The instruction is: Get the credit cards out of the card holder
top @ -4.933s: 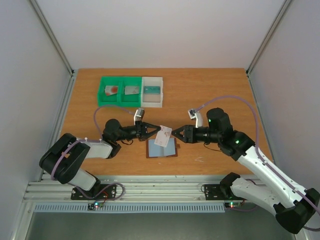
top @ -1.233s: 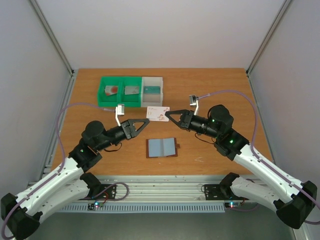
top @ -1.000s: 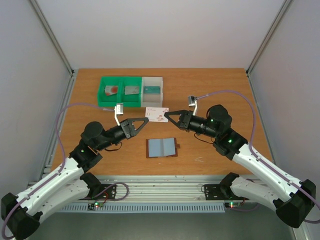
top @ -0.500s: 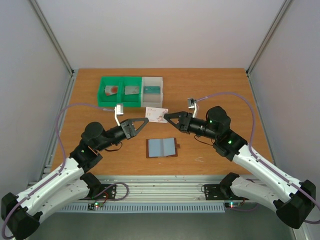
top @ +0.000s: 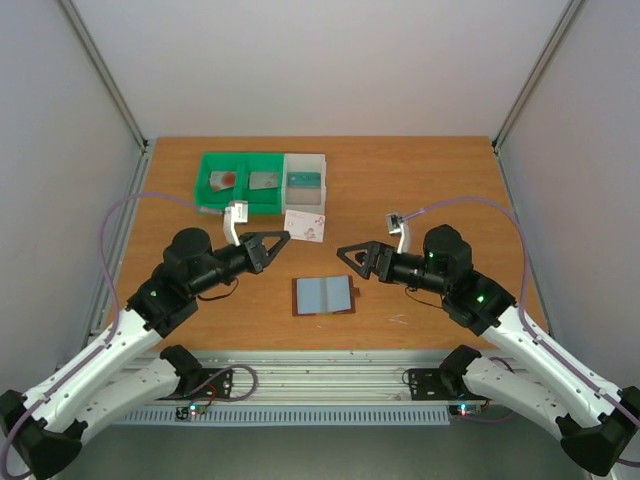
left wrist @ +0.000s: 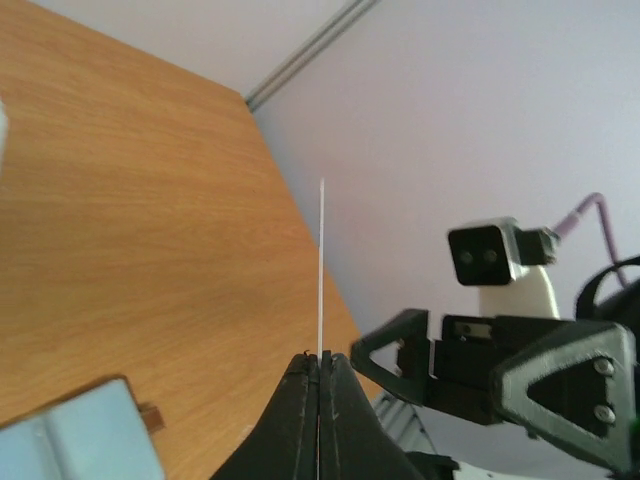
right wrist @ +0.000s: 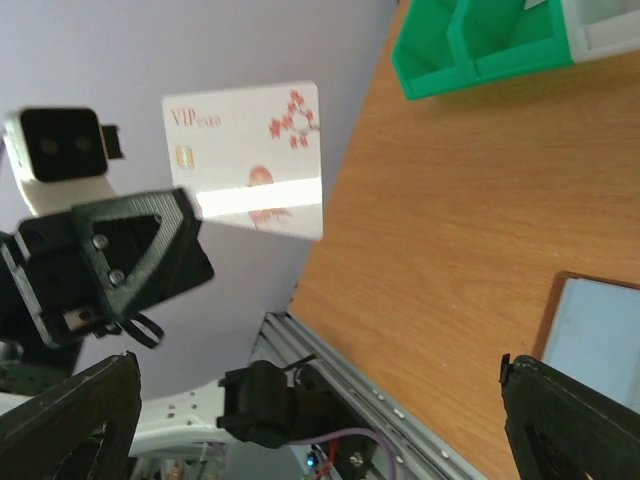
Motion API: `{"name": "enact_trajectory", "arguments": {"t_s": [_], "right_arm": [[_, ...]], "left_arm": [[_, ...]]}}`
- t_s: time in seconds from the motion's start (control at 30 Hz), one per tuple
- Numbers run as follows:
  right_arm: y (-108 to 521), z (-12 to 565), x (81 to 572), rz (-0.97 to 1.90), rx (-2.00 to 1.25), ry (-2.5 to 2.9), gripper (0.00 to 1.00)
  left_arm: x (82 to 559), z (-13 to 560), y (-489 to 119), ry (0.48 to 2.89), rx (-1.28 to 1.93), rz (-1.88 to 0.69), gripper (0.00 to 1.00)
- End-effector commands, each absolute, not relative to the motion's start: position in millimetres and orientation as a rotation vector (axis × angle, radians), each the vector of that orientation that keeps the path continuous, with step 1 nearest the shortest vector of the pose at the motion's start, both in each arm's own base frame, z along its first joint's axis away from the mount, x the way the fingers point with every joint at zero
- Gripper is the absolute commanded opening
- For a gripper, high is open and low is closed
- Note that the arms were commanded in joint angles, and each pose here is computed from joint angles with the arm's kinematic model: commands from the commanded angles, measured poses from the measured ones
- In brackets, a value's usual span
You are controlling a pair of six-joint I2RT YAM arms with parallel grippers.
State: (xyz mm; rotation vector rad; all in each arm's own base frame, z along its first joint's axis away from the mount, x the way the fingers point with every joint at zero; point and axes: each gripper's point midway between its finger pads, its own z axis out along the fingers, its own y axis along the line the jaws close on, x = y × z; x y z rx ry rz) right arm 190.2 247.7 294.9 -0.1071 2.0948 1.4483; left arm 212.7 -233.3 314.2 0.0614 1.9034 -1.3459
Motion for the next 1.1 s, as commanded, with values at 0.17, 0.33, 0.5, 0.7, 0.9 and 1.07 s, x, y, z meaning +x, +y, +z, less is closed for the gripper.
{"name": "enact_trajectory", "arguments": {"t_s": [0.17,0.33,0.5,0.7,0.9,1.07], "right_arm": [[227.9,294.4,183.9,1.245,-0.215,2.12,0.98],[223.8,291.8,181.3,1.211,-0.236,2.133,0.99],[222.5,293.4,179.5,1.2,-0.255,2.13,0.98],[223.0,294.5,179.9,1.189,-0.272,2.132,0.98],[222.7,298.6,180.7,1.171,-0.29,2.127,0.99],[220.3,297.8,182.5,1.143,-0.287,2.131,0.98]], "left_arm": [[258.1,285.3,-200.7,2.044,-0.012,-1.089,0.0],[290.3,263.6,-178.4,2.113,-0.118,-0.969,0.0],[327.1,247.2,-155.1,2.162,-0.217,-0.835,0.0],[373.9,232.4,-132.8,2.195,-0.277,-0.689,0.0],[422.5,217.8,-122.2,2.224,-0.293,-0.637,0.0],[456.7,208.3,-118.8,2.242,-0.281,-0.577,0.0]]}}
